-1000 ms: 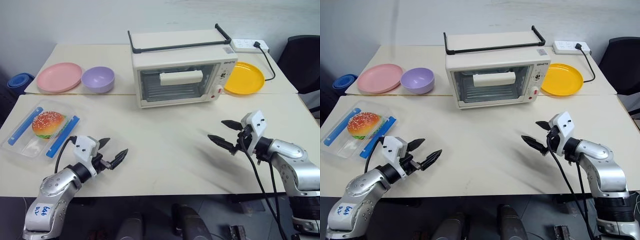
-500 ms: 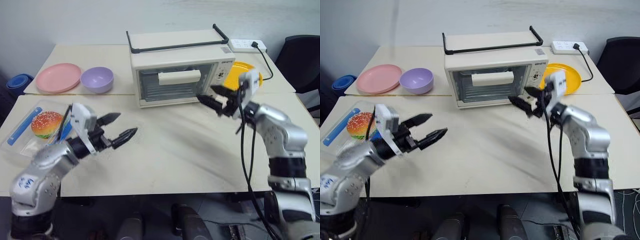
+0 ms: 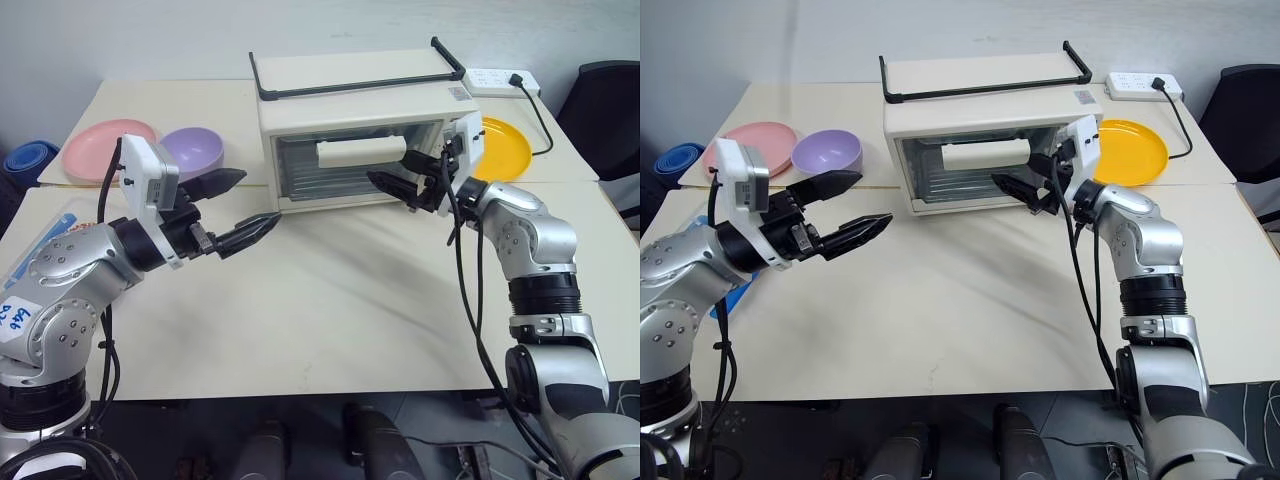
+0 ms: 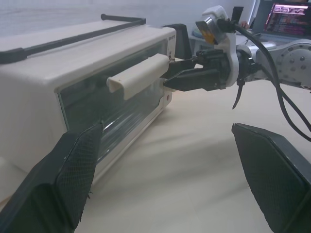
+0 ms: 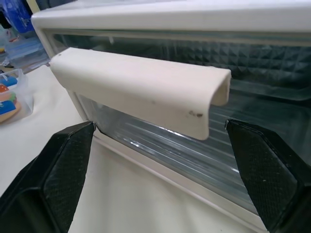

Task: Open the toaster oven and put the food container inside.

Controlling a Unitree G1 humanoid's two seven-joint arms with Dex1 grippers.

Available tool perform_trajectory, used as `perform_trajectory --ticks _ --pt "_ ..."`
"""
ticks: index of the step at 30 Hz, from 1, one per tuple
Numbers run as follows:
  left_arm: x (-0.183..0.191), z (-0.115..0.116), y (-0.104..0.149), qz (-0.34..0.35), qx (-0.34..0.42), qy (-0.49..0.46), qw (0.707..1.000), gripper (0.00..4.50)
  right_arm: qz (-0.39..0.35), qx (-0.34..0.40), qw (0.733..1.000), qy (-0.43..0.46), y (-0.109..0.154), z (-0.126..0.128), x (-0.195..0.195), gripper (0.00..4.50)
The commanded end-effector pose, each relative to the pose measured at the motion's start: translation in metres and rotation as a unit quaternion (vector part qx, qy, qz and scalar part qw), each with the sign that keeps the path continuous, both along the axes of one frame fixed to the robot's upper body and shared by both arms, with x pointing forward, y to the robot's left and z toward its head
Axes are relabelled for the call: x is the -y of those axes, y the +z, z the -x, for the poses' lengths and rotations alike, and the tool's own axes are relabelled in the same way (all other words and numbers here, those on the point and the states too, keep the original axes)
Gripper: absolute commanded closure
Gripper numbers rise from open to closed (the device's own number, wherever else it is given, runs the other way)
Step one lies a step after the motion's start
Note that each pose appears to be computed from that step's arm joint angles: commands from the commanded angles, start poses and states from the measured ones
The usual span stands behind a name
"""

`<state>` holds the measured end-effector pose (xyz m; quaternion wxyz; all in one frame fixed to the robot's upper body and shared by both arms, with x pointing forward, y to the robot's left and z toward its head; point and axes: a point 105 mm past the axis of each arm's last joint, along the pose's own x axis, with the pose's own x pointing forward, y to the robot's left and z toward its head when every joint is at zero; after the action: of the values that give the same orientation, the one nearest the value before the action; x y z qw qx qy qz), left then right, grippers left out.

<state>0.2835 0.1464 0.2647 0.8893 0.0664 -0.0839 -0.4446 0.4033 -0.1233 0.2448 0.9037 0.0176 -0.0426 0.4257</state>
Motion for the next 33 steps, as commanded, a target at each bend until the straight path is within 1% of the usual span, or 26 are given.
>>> perform_trajectory --ticks 1,6,9,13,15,17,21,22,28,29,33 --pt "0.0 -0.002 0.006 0.002 0.016 0.004 1.0 0.0 -0.002 0.047 0.998 0.046 0.021 0.016 -0.012 0.04" --pt "-0.006 -0.012 0.009 0.007 0.03 0.025 0.999 0.0 -0.002 0.052 0.994 0.099 0.024 0.035 -0.021 0.04" --pt "-0.015 -0.031 0.023 0.019 0.063 0.079 0.995 0.0 0.013 0.048 0.991 0.122 0.015 0.047 -0.026 0.04" --pt "-0.015 -0.045 0.037 0.018 0.088 0.097 0.991 0.0 0.022 0.036 0.989 0.145 0.0 0.061 -0.029 0.04" --pt "-0.012 -0.056 0.033 -0.025 0.095 0.103 0.99 0.39 0.023 0.03 0.989 0.144 -0.008 0.065 -0.029 0.0" --pt "-0.009 -0.06 0.027 -0.062 0.101 0.091 0.989 0.92 0.02 0.025 0.989 0.142 -0.013 0.066 -0.028 0.0" --pt "-0.004 -0.065 0.017 -0.095 0.1 0.061 0.989 2.14 0.024 0.015 0.99 0.138 -0.021 0.069 -0.023 0.0" --pt "-0.002 -0.066 0.014 -0.102 0.098 0.051 0.989 2.5 0.024 0.013 0.99 0.137 -0.022 0.07 -0.022 0.0" --pt "0.011 -0.076 0.001 -0.114 0.082 0.019 0.99 4.37 0.023 0.008 0.992 0.127 -0.025 0.075 -0.017 0.0" --pt "0.013 -0.077 -0.001 -0.118 0.079 0.015 0.99 4.46 0.022 0.008 0.992 0.124 -0.026 0.076 -0.016 0.0" --pt "0.019 -0.079 -0.013 -0.132 0.065 -0.004 0.989 4.46 0.024 0.006 0.994 0.105 -0.027 0.078 -0.01 0.0"
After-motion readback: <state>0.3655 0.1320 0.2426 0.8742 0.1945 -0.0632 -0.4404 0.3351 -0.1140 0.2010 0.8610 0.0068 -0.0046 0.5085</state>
